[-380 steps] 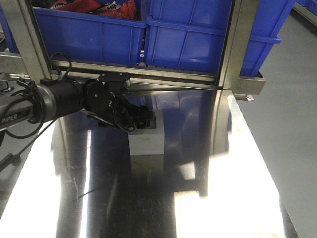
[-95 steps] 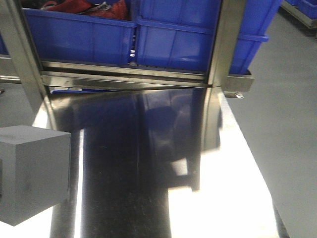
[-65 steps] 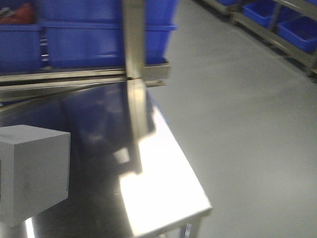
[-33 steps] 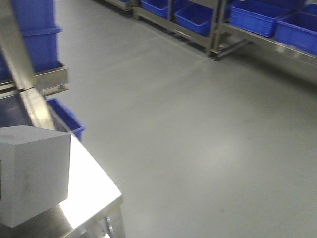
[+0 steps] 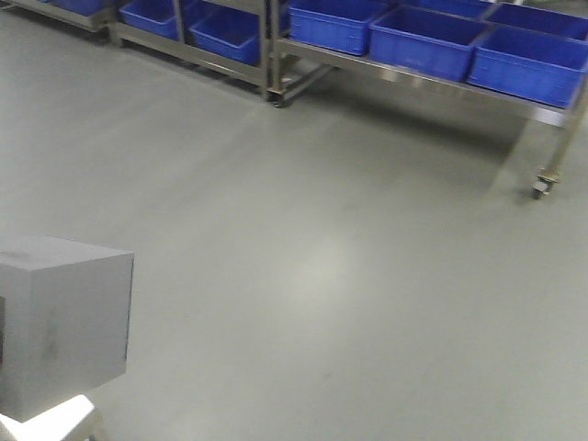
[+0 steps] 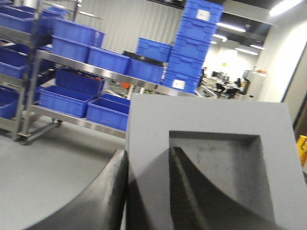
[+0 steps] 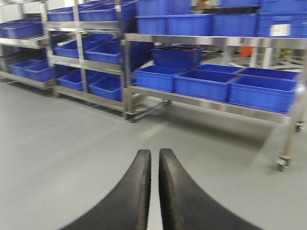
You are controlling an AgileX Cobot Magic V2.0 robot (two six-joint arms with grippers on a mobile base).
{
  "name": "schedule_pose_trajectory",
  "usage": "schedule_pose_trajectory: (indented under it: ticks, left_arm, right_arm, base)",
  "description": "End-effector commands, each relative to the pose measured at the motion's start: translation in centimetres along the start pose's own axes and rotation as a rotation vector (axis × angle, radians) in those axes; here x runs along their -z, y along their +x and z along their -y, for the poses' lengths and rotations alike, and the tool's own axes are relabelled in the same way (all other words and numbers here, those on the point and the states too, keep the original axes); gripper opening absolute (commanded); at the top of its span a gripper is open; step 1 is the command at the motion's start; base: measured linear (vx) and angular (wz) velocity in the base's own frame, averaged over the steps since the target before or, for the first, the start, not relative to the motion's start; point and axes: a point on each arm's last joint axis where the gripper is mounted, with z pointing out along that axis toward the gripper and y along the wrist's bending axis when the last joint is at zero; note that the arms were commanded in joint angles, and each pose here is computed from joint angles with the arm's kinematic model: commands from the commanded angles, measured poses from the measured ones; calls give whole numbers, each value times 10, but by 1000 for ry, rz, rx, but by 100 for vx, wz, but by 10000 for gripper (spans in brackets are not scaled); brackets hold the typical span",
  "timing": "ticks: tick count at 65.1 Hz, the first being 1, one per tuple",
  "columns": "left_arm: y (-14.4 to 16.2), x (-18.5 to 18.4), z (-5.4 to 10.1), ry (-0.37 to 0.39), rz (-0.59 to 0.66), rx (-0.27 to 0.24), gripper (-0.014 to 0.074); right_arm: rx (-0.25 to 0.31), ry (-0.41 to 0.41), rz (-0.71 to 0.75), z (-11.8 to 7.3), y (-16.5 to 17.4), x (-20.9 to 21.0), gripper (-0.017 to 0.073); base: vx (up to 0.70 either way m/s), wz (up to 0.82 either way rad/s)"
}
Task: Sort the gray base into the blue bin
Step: 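Hold the gray block in the left gripper while turning away from the table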
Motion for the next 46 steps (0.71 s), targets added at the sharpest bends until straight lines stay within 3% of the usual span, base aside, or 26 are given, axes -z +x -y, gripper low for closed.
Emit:
schedule_pose_trajectory:
  ticks: [1,23,46]
  left_arm:
    - [-18,-1,5,25,122,14,4]
    - [-19,-1,5,25,126,14,4]
    - [-19,-1,5,25,126,14,4]
  right_arm:
    - [13,-4,88,0,-9,1,-4]
    - [13,-4,89,0,-9,1,-4]
    - [13,-4,89,0,-9,1,-4]
  base:
    - [0,-43]
    - [0,-42]
    - [1,-63]
